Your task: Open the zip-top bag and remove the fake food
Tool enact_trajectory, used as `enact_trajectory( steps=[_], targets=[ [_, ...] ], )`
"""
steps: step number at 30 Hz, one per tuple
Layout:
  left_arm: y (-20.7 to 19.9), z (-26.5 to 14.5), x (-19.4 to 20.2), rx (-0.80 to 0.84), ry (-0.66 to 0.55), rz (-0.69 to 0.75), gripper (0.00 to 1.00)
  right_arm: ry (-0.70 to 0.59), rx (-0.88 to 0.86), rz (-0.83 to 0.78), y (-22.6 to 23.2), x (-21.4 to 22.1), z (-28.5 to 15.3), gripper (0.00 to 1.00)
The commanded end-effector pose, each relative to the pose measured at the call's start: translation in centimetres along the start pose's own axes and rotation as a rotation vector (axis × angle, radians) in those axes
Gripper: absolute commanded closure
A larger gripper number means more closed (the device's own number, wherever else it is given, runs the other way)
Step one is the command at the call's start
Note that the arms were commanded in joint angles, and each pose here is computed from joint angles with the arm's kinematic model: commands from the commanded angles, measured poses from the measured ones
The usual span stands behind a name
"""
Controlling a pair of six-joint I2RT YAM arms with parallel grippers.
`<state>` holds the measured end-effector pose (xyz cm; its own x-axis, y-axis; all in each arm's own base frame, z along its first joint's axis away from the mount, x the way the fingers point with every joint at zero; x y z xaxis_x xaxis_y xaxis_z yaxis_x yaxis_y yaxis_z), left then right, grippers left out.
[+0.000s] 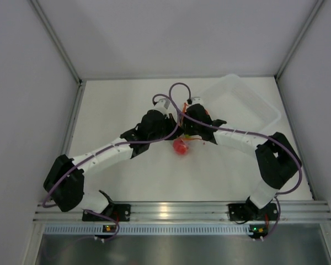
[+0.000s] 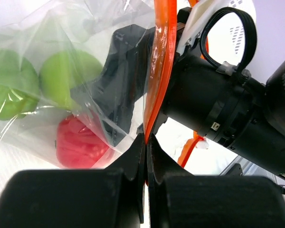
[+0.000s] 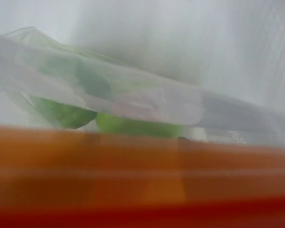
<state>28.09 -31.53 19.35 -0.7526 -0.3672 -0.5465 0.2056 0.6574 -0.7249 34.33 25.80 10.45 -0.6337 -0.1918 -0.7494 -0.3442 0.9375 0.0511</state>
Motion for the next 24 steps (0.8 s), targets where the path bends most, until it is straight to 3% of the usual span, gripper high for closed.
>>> enact_trajectory(
  steps=[1, 14, 24],
  targets=[
    [-3.7, -1.4, -2.9, 0.116, -0.077, 0.037, 1.00, -0.174, -0.032, 0.085, 0.7, -6.4, -2.3, 0.33],
    [-2.5, -0.4, -2.4, 0.106, -0.025, 0.003, 1.00, -0.019, -0.001, -0.072, 0.9, -4.7, 2.2, 0.27],
    [-0.7, 0.0, -2.3, 0.070, -0.028, -0.027, 1.00, 0.083, -0.023, -0.107, 1.5, -1.8, 4.8, 0.28]
  ],
)
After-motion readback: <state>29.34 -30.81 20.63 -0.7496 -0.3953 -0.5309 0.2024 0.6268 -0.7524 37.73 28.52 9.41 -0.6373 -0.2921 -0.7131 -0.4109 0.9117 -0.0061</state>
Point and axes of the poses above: each gripper's point midway between its finger pads, its own z axis out along the fingers, its own y axis along the line the jaws close on, x = y × z, the point moved 2 cm from there along -z, back along the fingers, and after that the axes turned 10 degrees about -z, right-handed, at the moved point
